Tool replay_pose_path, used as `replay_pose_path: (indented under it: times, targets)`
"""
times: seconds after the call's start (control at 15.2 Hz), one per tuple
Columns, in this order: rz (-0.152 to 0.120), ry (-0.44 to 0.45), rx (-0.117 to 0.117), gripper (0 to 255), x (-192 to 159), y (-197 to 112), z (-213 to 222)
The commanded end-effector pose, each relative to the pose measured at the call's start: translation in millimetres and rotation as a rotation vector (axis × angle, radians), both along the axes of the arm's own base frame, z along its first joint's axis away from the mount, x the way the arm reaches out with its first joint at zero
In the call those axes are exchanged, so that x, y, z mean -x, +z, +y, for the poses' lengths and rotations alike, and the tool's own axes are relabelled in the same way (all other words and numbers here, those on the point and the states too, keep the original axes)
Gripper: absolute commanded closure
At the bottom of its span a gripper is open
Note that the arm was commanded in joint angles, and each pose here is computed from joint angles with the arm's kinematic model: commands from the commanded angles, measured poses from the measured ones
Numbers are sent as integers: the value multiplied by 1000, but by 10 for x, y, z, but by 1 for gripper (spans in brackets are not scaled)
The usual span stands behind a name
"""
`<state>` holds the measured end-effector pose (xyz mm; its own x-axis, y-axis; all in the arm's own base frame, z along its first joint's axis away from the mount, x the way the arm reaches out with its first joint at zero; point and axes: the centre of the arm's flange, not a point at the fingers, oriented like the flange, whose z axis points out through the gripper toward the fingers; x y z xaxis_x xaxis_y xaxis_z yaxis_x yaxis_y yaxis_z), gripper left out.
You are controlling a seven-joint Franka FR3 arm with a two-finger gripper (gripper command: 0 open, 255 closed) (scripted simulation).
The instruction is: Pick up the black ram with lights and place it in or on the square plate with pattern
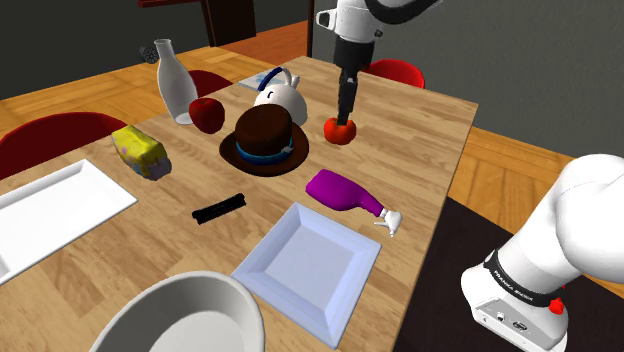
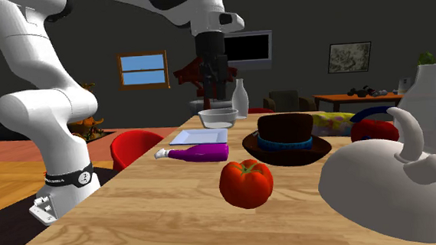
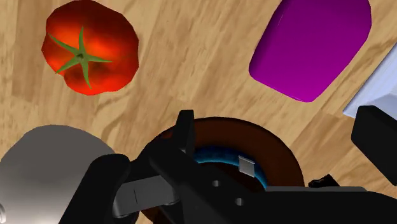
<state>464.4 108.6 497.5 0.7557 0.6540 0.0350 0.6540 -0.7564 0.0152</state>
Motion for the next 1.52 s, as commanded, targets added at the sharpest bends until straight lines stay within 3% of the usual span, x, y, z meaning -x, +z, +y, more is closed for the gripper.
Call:
replay_pose_path:
  times: [0.0,0.66,1.32,1.45]
  targets:
    - [2,66,-5,0,-104,-125,183]
    - [11,388,-30,0,-578,-750,1203]
    - [20,707,-54,0,-697,-1347,2325]
    - [20,707,-54,0,-695,-1452,2333]
